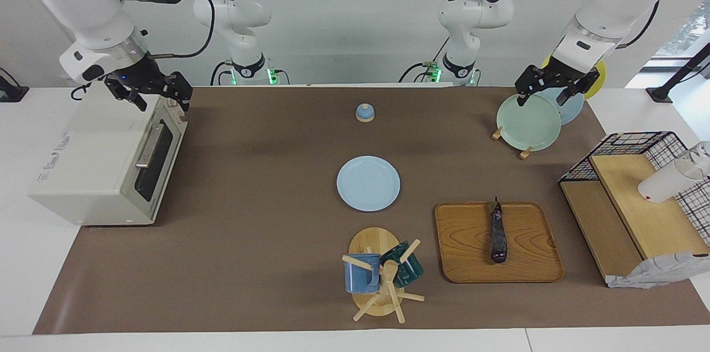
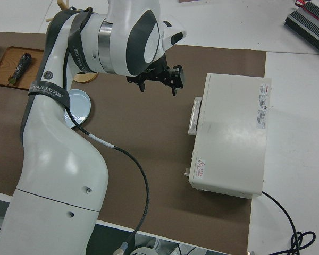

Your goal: Put eggplant into oven

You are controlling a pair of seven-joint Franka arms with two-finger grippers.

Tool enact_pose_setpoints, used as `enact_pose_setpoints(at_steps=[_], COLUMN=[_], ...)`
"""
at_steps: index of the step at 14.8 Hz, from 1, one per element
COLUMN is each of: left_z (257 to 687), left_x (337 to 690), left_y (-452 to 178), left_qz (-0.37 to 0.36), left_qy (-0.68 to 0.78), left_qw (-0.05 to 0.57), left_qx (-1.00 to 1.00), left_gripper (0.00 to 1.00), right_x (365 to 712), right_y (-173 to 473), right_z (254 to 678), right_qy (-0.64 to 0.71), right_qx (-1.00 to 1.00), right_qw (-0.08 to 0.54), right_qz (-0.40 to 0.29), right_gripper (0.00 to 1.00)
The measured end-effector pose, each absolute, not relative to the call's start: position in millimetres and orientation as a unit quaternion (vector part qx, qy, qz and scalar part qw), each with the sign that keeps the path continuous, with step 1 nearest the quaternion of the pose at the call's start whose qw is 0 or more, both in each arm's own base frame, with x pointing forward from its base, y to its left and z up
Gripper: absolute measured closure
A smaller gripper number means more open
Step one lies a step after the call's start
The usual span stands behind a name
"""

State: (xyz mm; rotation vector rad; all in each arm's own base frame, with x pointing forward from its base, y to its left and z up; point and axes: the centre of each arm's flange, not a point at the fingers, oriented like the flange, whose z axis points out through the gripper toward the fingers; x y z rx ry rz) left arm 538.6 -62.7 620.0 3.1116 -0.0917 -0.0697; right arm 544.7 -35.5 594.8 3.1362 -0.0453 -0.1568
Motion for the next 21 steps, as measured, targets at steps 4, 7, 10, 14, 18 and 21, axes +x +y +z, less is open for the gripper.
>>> enact_pose_setpoints(at_steps=[4, 7, 10, 14, 18, 21], left_z=[620.2, 620.6, 619.7, 595.4, 522.7, 448.5], left_x=[538.7, 539.5, 544.5, 563.4, 608.3, 642.8], left_y=[-62.4, -60.8, -60.6, -64.4, -71.9, -79.5], left_qz=[-0.022, -0.019, -0.001, 0.008, 0.008, 0.009], left_qy=[-0.029, -0.027, -0.026, -0.027, -0.03, -0.056], left_qw=[0.014, 0.014, 0.016, 0.017, 0.021, 0.024], left_qx=[0.999, 0.999, 1.0, 0.999, 0.999, 0.998], left_gripper=[0.0, 0.0, 0.0, 0.0, 0.0, 0.0], right_x=[544.7, 544.7, 544.6, 548.5, 545.2, 539.4], right_y=[-35.5, -35.5, -35.4, -35.2, -45.9, -60.5], right_z=[594.8, 594.9, 594.5, 585.7, 549.7, 504.5], right_qy=[-0.014, -0.014, -0.011, 0.012, 0.047, -0.01], right_qx=[0.999, 0.999, 0.999, 0.999, 0.999, 0.997], right_qw=[0.001, 0.001, 0.0, 0.0, 0.018, 0.072], right_qz=[-0.05, -0.05, -0.05, -0.036, -0.009, -0.026], right_gripper=[0.0, 0.0, 0.0, 0.43, 0.84, 0.99])
